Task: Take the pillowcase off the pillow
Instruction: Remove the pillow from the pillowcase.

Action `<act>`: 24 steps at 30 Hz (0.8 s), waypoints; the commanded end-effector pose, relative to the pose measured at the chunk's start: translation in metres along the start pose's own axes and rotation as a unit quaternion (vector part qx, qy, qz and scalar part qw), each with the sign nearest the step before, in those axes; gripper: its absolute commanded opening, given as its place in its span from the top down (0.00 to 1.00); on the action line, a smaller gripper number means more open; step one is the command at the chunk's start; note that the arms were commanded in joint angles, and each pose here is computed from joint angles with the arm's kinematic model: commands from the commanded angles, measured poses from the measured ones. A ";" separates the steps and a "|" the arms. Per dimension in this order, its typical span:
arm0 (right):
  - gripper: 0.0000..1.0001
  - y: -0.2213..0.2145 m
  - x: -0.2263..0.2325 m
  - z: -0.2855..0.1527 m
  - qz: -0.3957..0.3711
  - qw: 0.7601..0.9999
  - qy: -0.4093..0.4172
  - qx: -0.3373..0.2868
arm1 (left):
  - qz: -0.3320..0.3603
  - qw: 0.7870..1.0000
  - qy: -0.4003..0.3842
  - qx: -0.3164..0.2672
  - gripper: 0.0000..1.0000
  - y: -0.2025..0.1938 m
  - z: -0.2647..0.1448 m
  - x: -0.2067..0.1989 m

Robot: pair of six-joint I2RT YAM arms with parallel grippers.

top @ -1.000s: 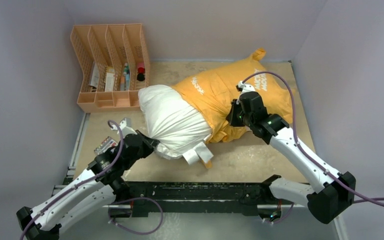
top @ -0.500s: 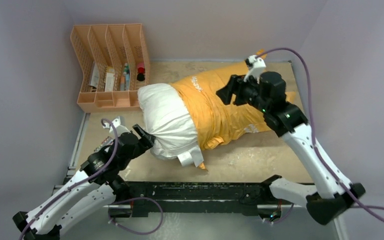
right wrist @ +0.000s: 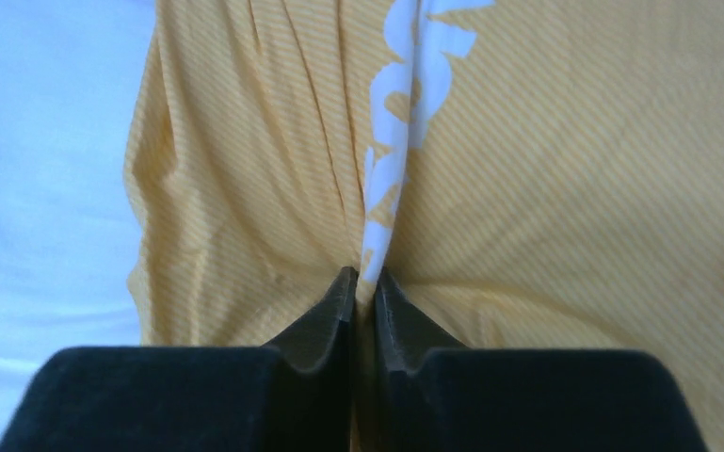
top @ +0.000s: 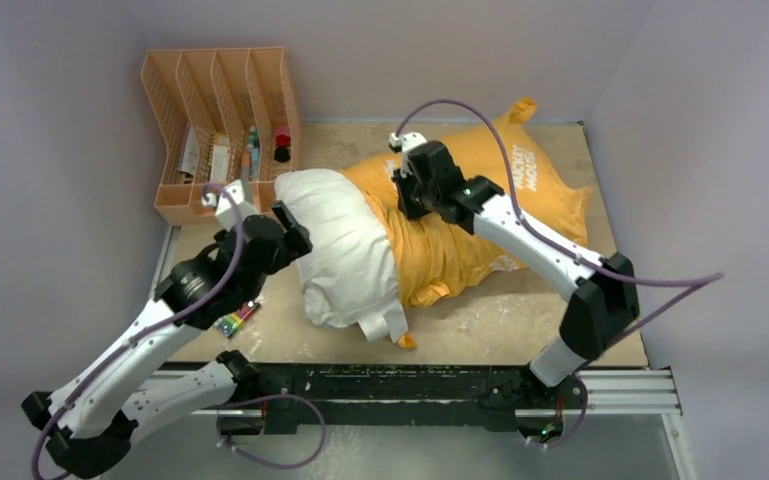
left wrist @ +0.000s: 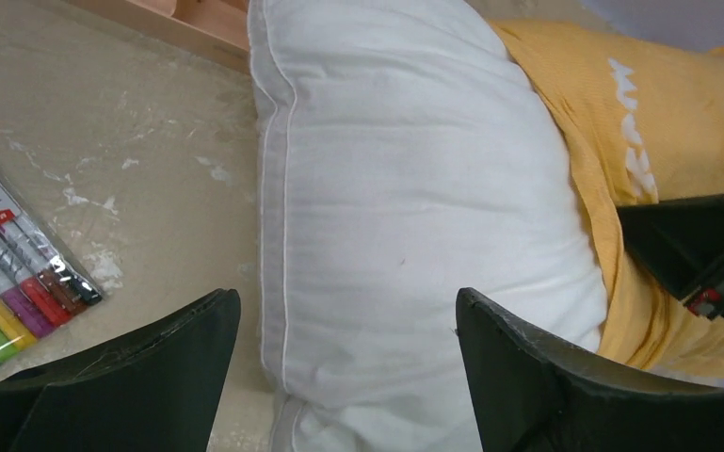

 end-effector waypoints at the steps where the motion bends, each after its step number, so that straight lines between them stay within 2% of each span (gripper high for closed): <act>1: 0.91 -0.104 0.022 -0.013 0.053 0.991 0.034 0.114 | 0.058 0.998 0.002 0.001 0.15 0.004 0.018 -0.031; 3: 0.95 -0.146 0.037 -0.016 0.120 0.983 0.070 0.117 | 0.063 0.998 0.000 0.024 0.13 -0.001 0.038 -0.043; 6: 0.96 -0.198 0.051 -0.021 0.219 0.962 0.096 0.135 | 0.038 0.995 -0.011 0.089 0.13 -0.014 0.079 -0.044; 8: 0.96 -0.214 0.056 -0.023 0.256 0.951 0.102 0.140 | 0.037 0.993 0.002 0.108 0.13 -0.031 0.101 -0.035; 10: 0.95 -0.213 0.055 -0.026 0.260 0.951 0.098 0.139 | 0.049 0.990 0.015 0.134 0.13 -0.049 0.113 -0.022; 11: 0.94 -0.206 0.053 -0.028 0.253 0.954 0.092 0.136 | 0.055 0.987 0.015 0.149 0.18 -0.059 0.118 -0.015; 13: 0.92 -0.184 0.047 -0.032 0.232 0.962 0.075 0.123 | 0.064 0.981 0.013 0.180 0.61 -0.079 0.125 0.000; 14: 0.90 -0.167 0.045 -0.035 0.222 0.966 0.067 0.111 | 0.064 0.978 0.009 0.197 0.87 -0.088 0.127 0.008; 15: 0.88 -0.150 0.042 -0.039 0.212 0.970 0.061 0.102 | 0.064 0.977 0.012 0.205 1.00 -0.095 0.127 0.015; 19: 0.63 -0.070 0.032 -0.058 0.149 0.987 0.058 0.035 | 0.055 0.977 0.000 0.204 1.00 -0.107 0.117 0.042; 21: 0.50 -0.030 0.028 -0.068 0.126 0.990 0.063 -0.001 | 0.061 0.979 -0.047 0.189 1.00 -0.105 0.111 0.043; 24: 0.36 0.020 0.026 -0.068 0.096 0.992 0.067 -0.046 | 0.087 0.980 -0.062 0.166 1.00 -0.094 0.105 0.040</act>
Point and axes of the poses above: each gripper's point midway between its finger pads, its own z axis out along the fingers, its own x axis along the line the jaws close on, y = z × x, the point moved 9 cm from there along -z, back along the fingers, and after that the axes turned 11 degrees about -z, right-handed, at the moved point
